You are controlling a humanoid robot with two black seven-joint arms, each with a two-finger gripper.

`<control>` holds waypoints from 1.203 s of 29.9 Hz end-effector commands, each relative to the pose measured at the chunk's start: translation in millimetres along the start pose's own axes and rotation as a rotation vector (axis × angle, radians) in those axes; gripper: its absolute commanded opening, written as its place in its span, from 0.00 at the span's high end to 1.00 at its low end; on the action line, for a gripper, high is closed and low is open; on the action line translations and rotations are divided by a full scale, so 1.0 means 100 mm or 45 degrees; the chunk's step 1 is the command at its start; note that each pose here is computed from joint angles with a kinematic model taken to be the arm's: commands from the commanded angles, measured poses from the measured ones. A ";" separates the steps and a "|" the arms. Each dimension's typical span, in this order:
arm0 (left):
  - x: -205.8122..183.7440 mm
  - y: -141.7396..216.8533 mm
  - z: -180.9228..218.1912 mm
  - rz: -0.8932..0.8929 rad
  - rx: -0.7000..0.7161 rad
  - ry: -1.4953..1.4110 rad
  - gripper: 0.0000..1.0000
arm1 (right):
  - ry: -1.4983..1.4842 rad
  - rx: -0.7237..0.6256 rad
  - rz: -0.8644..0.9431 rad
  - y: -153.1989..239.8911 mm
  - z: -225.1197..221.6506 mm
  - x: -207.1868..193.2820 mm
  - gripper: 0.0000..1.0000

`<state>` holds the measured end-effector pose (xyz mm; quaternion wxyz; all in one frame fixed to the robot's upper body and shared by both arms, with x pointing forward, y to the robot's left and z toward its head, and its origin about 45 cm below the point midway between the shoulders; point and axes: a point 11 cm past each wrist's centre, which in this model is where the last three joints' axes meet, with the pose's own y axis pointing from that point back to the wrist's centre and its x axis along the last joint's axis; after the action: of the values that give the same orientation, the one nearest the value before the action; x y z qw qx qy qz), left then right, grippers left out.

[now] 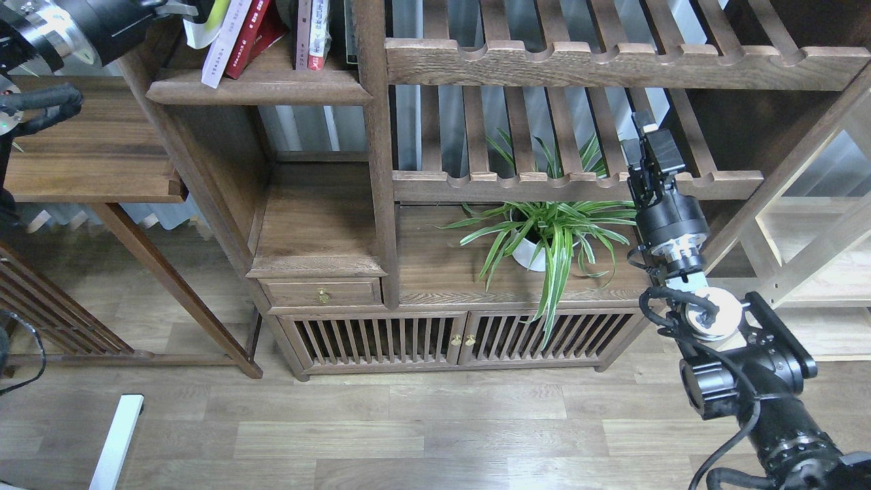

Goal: Organize books on shelf

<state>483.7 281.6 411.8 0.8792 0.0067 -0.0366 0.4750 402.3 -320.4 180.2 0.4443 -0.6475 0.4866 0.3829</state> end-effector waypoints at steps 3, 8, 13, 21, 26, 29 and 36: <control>0.18 0.05 -0.09 0.066 0.004 0.056 1.00 | -0.004 -0.014 -0.010 -0.01 0.04 -0.02 0.24; 0.29 0.08 -0.14 0.111 0.003 0.094 1.00 | -0.005 -0.015 -0.016 -0.01 0.04 -0.04 0.24; 0.32 0.01 -0.13 0.122 0.009 0.114 1.00 | -0.003 -0.013 -0.016 -0.01 0.03 -0.04 0.24; 0.22 -0.15 -0.24 0.099 0.050 0.143 1.00 | -0.001 -0.001 -0.017 -0.01 -0.01 -0.04 0.24; 0.18 -0.20 -0.23 0.086 0.062 0.135 0.96 | 0.000 0.003 -0.017 -0.01 -0.02 -0.04 0.24; 0.19 -0.21 -0.20 0.091 0.062 0.134 0.92 | -0.002 0.003 -0.018 -0.01 -0.01 -0.04 0.24; 0.22 -0.23 -0.17 0.100 0.068 0.132 0.78 | -0.006 0.000 -0.014 0.00 0.00 -0.03 0.24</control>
<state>515.2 289.3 393.6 0.8596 0.0050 0.0240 0.5104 401.8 -319.9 183.5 0.4479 -0.6491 0.4824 0.3812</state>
